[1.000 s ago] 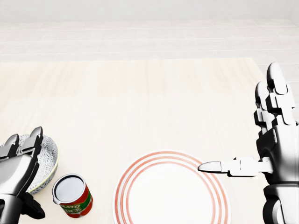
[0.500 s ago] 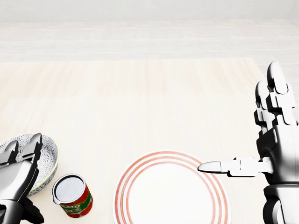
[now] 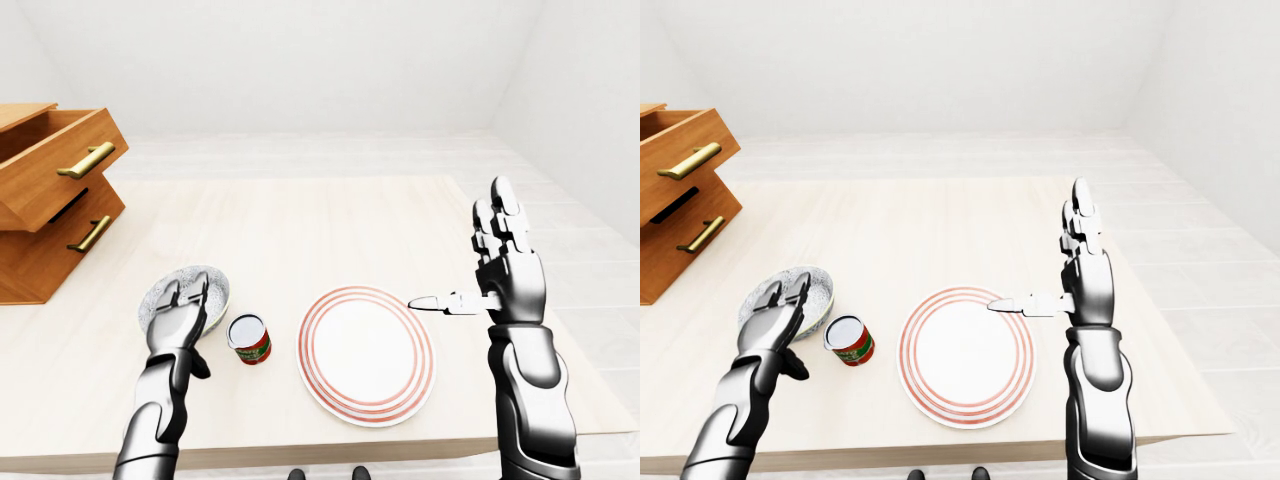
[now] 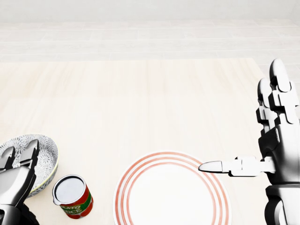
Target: Put the bowl on the plate.
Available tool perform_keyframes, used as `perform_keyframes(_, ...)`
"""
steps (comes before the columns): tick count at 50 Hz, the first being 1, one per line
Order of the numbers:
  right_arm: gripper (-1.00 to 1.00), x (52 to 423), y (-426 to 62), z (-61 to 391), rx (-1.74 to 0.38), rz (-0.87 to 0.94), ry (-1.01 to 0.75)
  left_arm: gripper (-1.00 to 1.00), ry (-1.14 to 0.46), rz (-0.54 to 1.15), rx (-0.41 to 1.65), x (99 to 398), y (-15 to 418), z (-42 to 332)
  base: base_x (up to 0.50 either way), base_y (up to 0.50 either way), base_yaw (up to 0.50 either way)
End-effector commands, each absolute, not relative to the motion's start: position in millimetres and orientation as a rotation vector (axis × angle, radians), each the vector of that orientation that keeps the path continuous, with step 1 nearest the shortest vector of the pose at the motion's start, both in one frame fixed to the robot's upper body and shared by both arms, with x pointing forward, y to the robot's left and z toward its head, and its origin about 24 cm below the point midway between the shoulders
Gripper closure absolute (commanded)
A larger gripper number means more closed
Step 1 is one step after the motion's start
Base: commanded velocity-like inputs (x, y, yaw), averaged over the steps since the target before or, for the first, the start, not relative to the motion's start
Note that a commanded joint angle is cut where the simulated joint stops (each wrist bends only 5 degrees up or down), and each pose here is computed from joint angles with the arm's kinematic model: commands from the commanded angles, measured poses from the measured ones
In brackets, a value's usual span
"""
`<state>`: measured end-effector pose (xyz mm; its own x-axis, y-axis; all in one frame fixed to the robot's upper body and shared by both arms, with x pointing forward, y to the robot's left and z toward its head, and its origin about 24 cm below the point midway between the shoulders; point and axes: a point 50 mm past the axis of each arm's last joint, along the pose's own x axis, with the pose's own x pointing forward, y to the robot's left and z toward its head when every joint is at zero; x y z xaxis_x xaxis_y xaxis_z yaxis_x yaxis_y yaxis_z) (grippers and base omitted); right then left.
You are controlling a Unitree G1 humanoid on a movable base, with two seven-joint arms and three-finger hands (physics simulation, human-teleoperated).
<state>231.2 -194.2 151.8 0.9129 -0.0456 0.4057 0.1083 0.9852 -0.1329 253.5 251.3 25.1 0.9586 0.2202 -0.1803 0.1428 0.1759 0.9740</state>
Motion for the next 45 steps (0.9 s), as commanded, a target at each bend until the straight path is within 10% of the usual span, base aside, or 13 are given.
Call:
perform_keyframes(1,-1.0,231.5,-193.6,151.5,-0.156,-0.078,-0.412,-1.0,0.338,0.035,1.395,248.7,253.3,20.8,0.0,0.0,0.0)
perform_keyframes(4,-1.0,232.1,-193.7,151.2,-0.155,-0.078,-0.41,-0.98,0.34,0.033,1.396,248.7,253.5,20.5,0.0,0.0,0.0)
perform_keyframes(8,-1.0,232.6,-193.6,150.3,-0.154,-0.078,-0.406,0.38,0.338,0.033,1.393,249.1,253.4,21.8,0.0,0.0,0.0)
perform_keyframes(11,-1.0,232.9,-193.5,149.5,-0.153,-0.078,-0.403,1.0,0.336,0.029,1.393,248.3,253.1,21.4,0.0,0.0,0.0)
perform_keyframes(45,-1.0,233.4,-194.4,152.2,-0.153,-0.083,-0.414,1.0,0.248,0.097,1.418,248.7,257.0,88.4,0.0,0.0,0.0)
